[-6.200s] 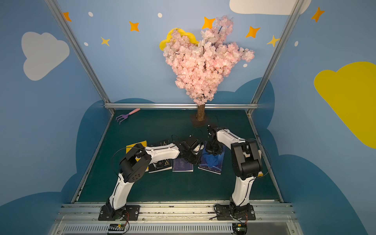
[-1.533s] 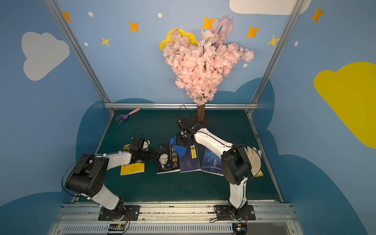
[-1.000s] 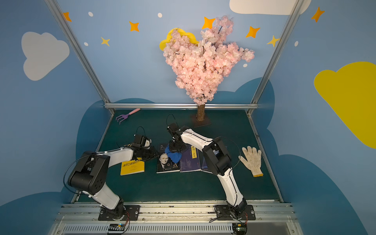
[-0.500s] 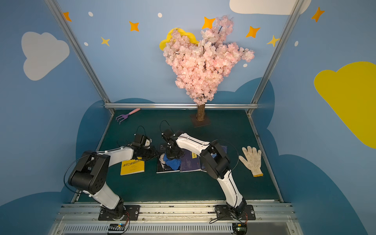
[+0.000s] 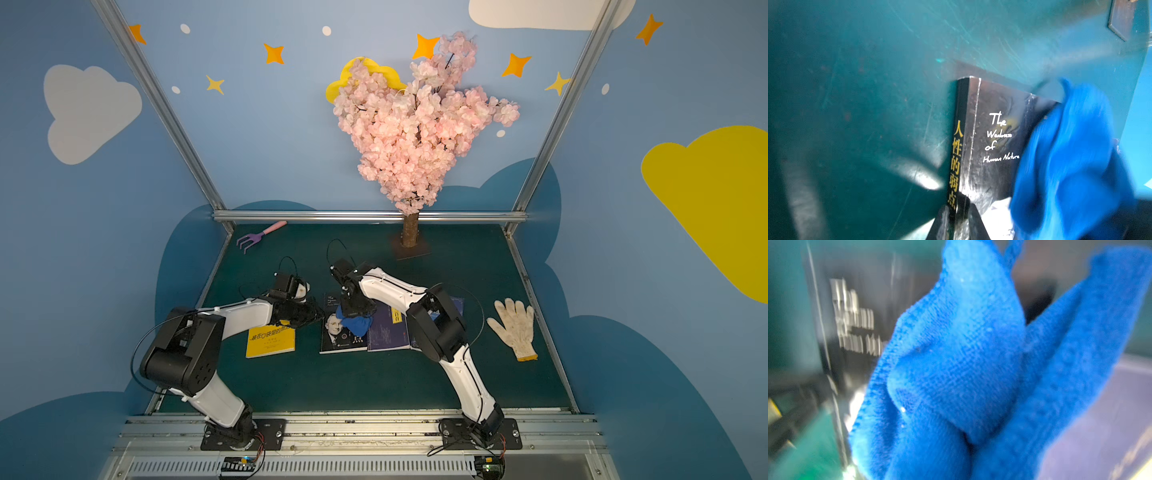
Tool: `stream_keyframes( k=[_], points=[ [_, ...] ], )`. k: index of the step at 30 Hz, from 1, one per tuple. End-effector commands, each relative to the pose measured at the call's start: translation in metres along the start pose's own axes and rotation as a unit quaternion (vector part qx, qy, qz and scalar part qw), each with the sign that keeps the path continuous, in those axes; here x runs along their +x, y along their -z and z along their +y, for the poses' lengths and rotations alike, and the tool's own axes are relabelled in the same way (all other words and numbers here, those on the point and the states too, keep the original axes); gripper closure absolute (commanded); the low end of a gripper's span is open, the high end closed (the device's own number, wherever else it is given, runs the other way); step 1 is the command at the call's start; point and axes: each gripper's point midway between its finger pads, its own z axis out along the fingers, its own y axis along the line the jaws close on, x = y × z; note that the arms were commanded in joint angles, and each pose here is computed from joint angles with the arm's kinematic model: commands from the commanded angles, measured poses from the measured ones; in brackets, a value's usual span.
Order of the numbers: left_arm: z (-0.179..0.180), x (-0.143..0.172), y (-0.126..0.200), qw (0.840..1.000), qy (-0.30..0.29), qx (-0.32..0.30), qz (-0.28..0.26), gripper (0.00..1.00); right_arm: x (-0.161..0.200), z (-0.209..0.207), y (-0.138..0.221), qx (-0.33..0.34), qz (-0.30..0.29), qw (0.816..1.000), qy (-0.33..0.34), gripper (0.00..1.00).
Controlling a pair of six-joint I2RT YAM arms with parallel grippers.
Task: Wipe the cover of the book
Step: Wipe the dirt from the cover of the book.
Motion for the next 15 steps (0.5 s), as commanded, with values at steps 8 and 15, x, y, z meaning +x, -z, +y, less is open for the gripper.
stream_keyframes(
  k=[8, 15],
  points=[
    [0.012, 0.007, -0.006, 1.000, 0.003, -0.025, 0.016, 0.79, 0.044, -0.035, -0.047, 0.096, 0.105, 0.990, 0.014, 1.00],
    [0.013, 0.007, -0.008, 0.999, 0.004, -0.026, 0.019, 0.80, -0.020, -0.049, -0.051, 0.088, 0.092, 0.992, -0.009, 1.00]
  ],
)
